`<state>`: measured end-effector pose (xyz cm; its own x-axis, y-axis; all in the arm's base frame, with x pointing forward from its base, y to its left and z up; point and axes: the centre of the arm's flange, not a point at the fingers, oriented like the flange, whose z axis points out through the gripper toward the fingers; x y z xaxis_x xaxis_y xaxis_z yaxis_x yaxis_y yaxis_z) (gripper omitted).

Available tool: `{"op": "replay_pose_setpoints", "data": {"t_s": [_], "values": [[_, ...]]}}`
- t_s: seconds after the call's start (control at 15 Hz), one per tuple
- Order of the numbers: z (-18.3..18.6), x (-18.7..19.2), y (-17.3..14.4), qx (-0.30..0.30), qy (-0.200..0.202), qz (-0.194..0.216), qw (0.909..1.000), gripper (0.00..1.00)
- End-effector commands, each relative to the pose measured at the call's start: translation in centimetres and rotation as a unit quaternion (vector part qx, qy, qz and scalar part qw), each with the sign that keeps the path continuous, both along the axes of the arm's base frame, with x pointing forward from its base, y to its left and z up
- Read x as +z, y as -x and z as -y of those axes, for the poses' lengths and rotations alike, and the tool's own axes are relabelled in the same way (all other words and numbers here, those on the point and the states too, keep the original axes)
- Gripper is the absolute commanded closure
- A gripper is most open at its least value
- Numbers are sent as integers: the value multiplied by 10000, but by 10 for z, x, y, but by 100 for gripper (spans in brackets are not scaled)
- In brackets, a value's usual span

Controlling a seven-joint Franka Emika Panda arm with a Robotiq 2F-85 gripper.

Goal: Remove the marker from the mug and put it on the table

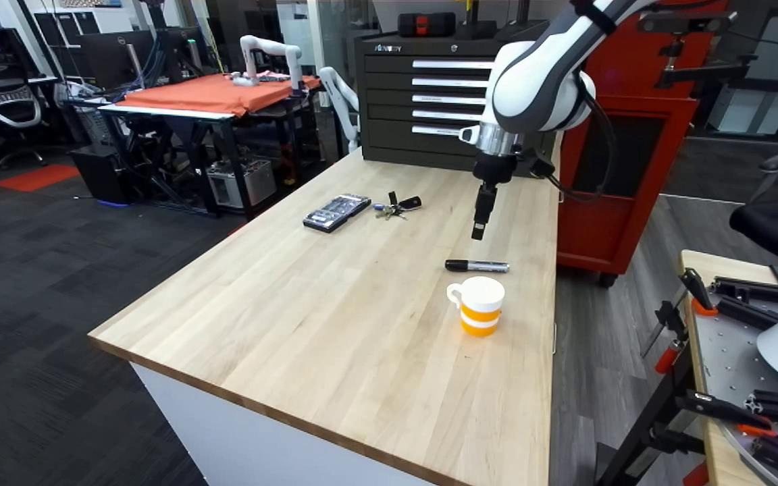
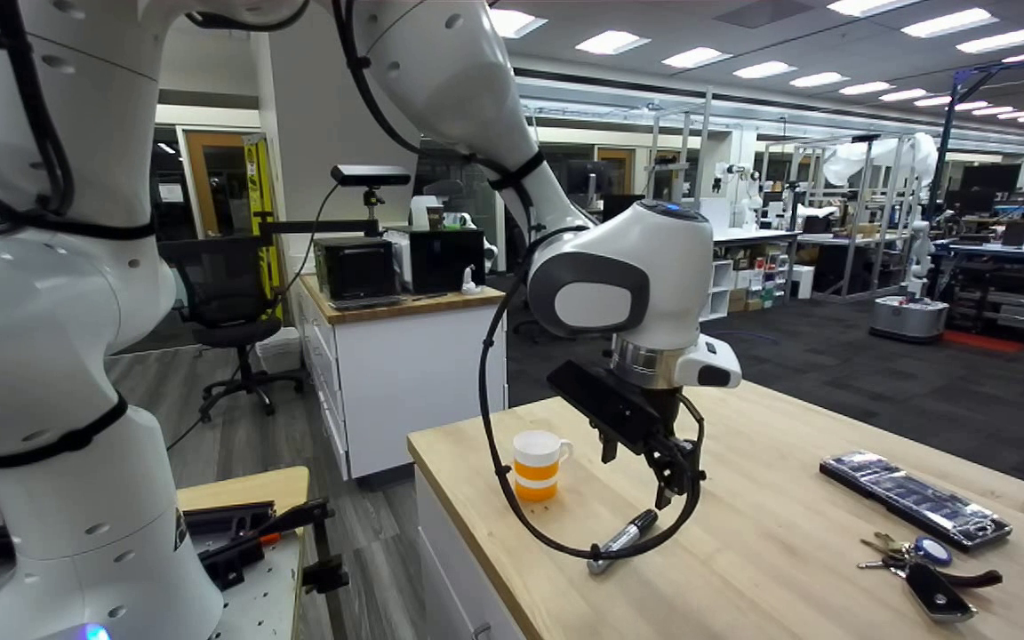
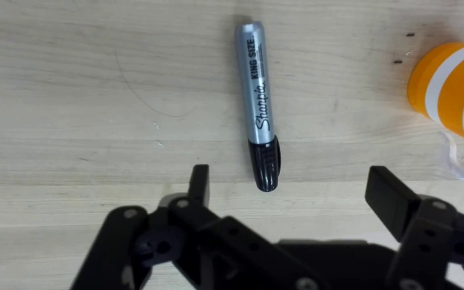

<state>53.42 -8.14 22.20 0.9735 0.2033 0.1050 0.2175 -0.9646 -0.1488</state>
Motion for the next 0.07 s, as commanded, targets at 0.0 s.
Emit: {"op": "replay_pose_setpoints", "data": {"t_s": [0.0], "values": [[0,0,0,0,0,-1,10000,0]]}}
